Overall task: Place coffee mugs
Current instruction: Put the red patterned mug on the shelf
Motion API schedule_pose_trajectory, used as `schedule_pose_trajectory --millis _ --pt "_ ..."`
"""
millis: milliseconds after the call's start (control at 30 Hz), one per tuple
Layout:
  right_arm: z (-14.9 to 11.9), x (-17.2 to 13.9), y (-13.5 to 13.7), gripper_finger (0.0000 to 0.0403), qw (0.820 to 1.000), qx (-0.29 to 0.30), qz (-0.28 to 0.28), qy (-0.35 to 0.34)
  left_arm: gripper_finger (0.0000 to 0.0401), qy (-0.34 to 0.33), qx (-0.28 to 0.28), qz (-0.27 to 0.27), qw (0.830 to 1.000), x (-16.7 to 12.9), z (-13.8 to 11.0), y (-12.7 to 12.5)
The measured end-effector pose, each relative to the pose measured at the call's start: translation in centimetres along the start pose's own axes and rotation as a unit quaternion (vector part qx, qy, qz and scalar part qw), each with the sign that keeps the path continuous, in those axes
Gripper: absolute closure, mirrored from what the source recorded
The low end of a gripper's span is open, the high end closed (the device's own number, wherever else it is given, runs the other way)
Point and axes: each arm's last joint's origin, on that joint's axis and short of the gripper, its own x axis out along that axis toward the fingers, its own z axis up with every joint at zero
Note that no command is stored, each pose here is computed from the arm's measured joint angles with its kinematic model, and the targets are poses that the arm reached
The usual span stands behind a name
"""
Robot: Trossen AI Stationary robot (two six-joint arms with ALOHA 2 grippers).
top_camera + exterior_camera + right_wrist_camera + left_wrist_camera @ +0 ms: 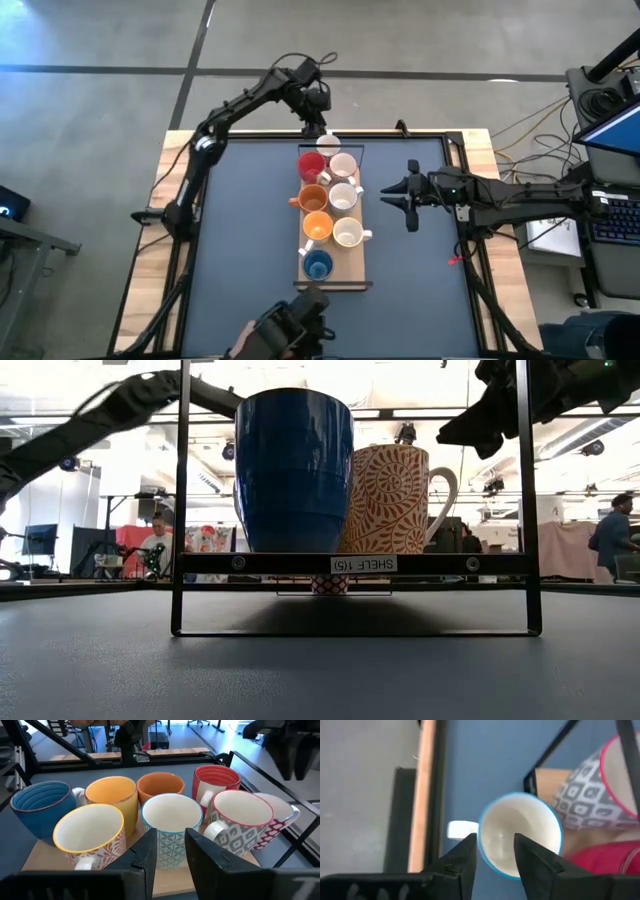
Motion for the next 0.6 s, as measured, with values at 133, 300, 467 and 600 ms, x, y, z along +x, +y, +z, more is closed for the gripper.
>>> schedule_pose_trajectory --millis 133,300,467,600 --pt "0.0 0.2 0.0 0.031 1.0 -0.005 0.0 -0.002 0.0275 0.028 0.007 -0.025 0.999 1.7 -0.1 0.0" --pt "0.1 0.5 0.0 0.0309 1.0 -0.009 -0.001 -0.006 0.0274 0.033 0.017 -0.026 0.999 2.7 -0.3 0.0" --pt "0.1 0.5 0.0 0.031 1.0 -0.009 -0.001 -0.008 0.0274 0.032 0.011 -0.009 0.999 3.0 -0.3 0.4" --pt "0.1 0.5 0.0 0.031 1.0 -0.009 -0.001 -0.008 0.0274 0.031 0.008 -0.01 0.999 3.2 -0.3 0.4"
